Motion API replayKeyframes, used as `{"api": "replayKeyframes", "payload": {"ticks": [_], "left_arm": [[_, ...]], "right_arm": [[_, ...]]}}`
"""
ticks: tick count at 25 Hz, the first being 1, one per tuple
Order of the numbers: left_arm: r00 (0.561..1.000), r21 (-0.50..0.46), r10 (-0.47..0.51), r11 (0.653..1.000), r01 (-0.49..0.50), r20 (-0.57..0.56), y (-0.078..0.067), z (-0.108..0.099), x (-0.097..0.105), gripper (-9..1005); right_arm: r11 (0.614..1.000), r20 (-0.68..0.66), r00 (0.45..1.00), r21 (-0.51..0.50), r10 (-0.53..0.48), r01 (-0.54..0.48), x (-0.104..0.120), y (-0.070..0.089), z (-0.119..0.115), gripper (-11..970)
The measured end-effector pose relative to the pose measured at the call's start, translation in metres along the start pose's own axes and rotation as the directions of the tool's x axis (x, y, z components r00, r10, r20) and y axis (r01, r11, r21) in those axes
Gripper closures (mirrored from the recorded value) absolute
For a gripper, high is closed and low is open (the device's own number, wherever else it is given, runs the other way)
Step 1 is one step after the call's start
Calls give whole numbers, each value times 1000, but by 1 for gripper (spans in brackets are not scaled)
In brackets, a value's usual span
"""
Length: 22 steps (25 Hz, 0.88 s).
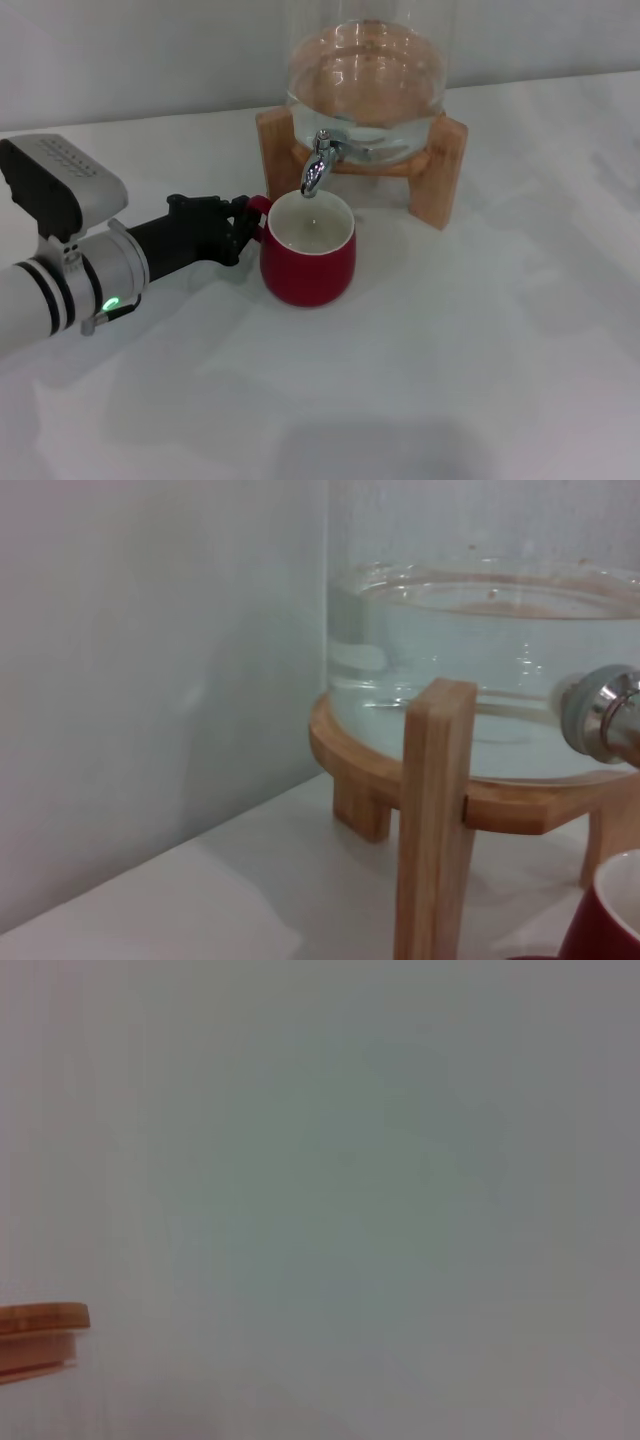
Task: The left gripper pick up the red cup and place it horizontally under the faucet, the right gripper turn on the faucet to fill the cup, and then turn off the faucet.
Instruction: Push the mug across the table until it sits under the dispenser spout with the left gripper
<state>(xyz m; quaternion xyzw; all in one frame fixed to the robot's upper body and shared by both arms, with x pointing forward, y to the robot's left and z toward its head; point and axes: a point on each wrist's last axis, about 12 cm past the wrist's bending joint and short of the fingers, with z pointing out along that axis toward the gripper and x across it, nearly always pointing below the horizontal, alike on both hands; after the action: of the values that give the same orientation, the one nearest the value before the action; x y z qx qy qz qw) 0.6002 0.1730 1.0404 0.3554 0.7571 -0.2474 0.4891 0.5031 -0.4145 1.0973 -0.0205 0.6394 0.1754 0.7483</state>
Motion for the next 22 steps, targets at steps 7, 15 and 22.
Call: {"api": "replayKeyframes", "payload": {"ticks": [7,15,22], "left_arm": [[1000,-19,-14,1000,14,9,3,-3,1,848],[1000,-18,-14,1000,14,6,3,-3,2,782],[1000,-11,-12,1000,12,8,3,-3,2,723]], "right_arm": [[1000,2,1000,-3,-1,1,0,0,0,162],[1000,4,1000,-4,-1,1,-1,0,1,162],[1000,6,1000,-3,-1,1,-1,0,1,162]]}}
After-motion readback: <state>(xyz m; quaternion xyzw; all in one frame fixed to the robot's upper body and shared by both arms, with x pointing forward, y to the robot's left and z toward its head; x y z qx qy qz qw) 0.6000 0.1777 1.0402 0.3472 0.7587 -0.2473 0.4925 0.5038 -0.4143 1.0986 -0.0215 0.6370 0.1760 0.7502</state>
